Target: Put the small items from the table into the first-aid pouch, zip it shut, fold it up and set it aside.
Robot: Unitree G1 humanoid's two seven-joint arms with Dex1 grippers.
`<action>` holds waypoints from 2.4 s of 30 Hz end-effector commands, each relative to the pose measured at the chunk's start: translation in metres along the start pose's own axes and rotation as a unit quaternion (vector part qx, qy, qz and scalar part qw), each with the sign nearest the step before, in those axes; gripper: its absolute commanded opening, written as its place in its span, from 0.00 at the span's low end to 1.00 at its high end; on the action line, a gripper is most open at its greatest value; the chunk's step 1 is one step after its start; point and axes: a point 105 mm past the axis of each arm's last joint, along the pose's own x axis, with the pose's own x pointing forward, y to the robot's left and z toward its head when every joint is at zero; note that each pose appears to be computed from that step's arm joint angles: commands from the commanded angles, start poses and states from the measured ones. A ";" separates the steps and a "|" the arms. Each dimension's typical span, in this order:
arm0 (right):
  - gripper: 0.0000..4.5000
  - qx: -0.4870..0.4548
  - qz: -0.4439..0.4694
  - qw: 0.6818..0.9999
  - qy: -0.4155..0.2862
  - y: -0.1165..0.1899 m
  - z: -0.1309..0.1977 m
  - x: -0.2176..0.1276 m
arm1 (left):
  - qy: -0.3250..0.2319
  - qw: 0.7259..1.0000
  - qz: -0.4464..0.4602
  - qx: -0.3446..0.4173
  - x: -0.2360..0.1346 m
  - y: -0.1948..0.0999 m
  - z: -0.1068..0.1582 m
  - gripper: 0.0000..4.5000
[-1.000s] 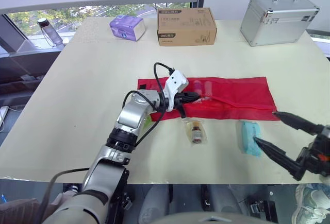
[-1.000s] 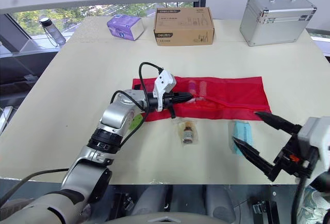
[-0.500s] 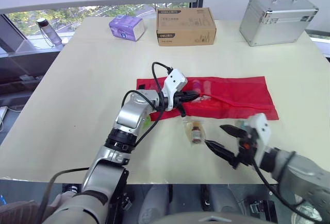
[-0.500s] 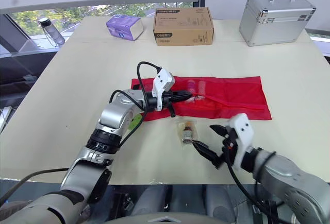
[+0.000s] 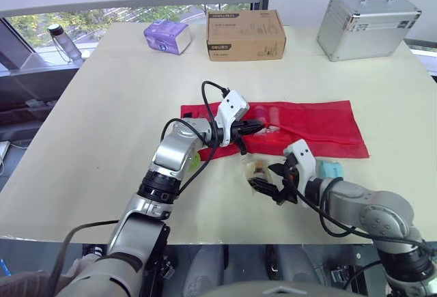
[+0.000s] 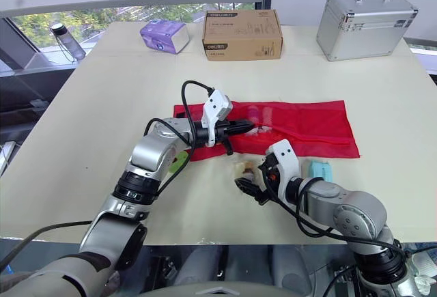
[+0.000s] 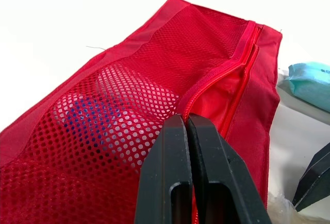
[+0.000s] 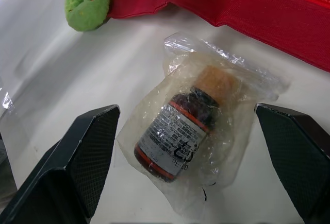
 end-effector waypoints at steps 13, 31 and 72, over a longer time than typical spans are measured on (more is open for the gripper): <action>0.19 -0.044 -0.018 0.999 -0.021 -0.004 0.011 -0.032 | -0.026 1.000 0.001 0.017 -0.002 -0.006 0.017 0.00; 0.19 0.141 -0.215 0.957 -0.139 -0.051 0.040 -0.029 | -0.043 0.999 -0.005 0.003 0.002 -0.012 0.020 0.00; 0.19 -0.170 -0.228 0.959 -0.013 -0.095 0.082 0.006 | 0.006 0.998 -0.054 0.044 -0.006 -0.019 -0.010 0.00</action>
